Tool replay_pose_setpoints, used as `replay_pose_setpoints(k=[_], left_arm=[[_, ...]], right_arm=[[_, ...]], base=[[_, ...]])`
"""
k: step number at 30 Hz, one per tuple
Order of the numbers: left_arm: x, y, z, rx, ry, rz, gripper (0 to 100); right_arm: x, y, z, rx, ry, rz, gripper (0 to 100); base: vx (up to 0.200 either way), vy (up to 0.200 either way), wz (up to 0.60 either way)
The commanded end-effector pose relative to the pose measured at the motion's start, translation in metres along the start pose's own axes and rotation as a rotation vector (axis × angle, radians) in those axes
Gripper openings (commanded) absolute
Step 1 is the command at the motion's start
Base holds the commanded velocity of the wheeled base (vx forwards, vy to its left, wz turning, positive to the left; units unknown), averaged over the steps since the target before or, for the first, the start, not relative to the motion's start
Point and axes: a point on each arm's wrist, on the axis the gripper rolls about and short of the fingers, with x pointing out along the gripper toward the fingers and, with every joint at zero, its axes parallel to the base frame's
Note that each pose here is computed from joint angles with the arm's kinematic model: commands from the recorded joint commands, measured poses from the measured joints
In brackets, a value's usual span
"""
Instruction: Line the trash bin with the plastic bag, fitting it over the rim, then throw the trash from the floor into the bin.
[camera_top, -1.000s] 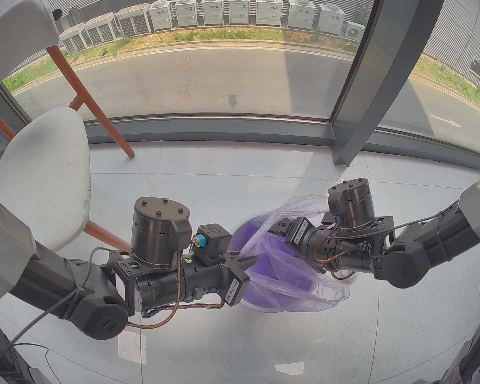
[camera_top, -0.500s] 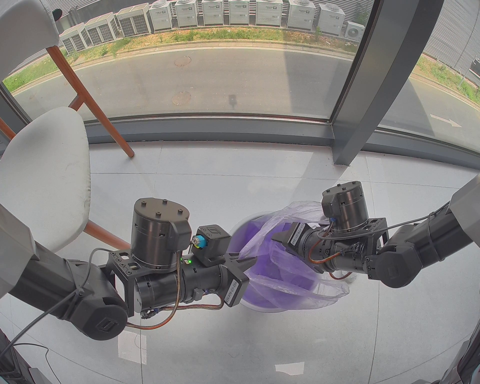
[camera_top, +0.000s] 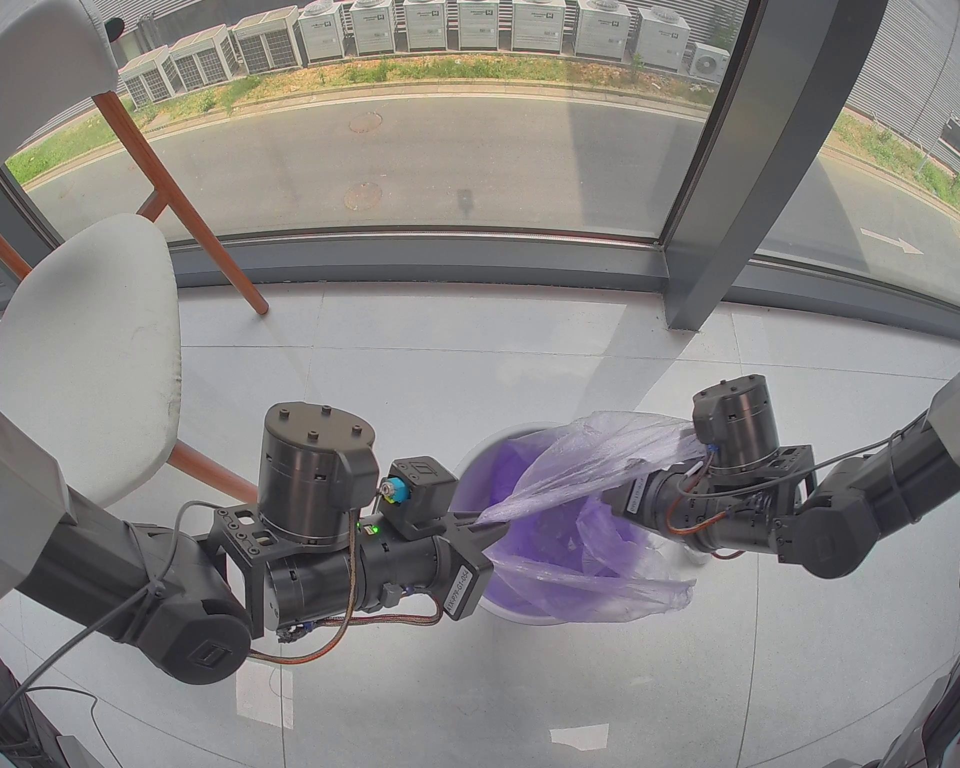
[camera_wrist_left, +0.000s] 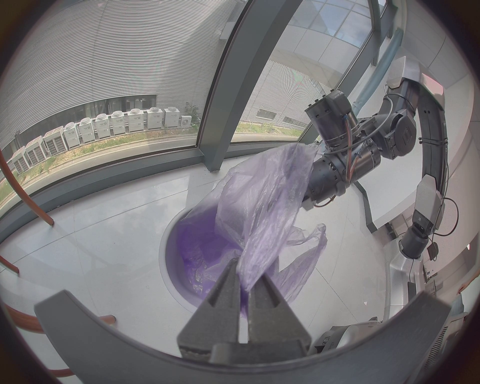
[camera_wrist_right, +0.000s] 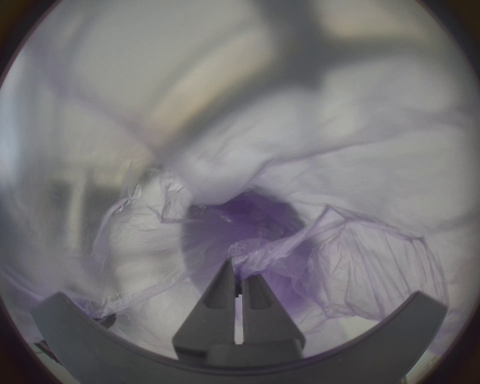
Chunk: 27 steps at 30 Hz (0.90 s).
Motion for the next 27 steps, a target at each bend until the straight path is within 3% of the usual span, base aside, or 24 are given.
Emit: replay_pose_setpoints(k=[1, 2, 3, 6, 16, 27], left_arm=[[-0.001, 0.000, 0.000, 0.000, 0.000, 0.000, 0], [-0.001, 0.000, 0.000, 0.000, 0.000, 0.000, 0], [-0.001, 0.000, 0.000, 0.000, -0.001, 0.000, 0], [0.000, 0.000, 0.000, 0.000, -0.003, 0.000, 0], [0.000, 0.000, 0.000, 0.000, 0.000, -0.002, 0], [0.001, -0.001, 0.000, 0.002, -0.001, -0.006, 0]], right_arm=[[-0.025, -0.011, 0.014, -0.024, -0.049, -0.005, 0], [-0.027, -0.013, 0.014, -0.038, -0.053, -0.009, 0], [-0.028, -0.016, 0.016, -0.053, -0.056, -0.017, 100], [-0.031, -0.022, 0.017, -0.095, -0.060, -0.033, 100], [-0.038, -0.012, -0.011, -0.143, 0.013, -0.003, 100], [-0.024, -0.016, -0.031, -0.186, 0.090, -0.033, 100]], base=[[0.000, 0.000, 0.00], [0.000, 0.000, 0.00], [0.000, 0.000, 0.00], [0.000, 0.000, 0.00], [0.000, 0.000, 0.00], [0.000, 0.000, 0.00]])
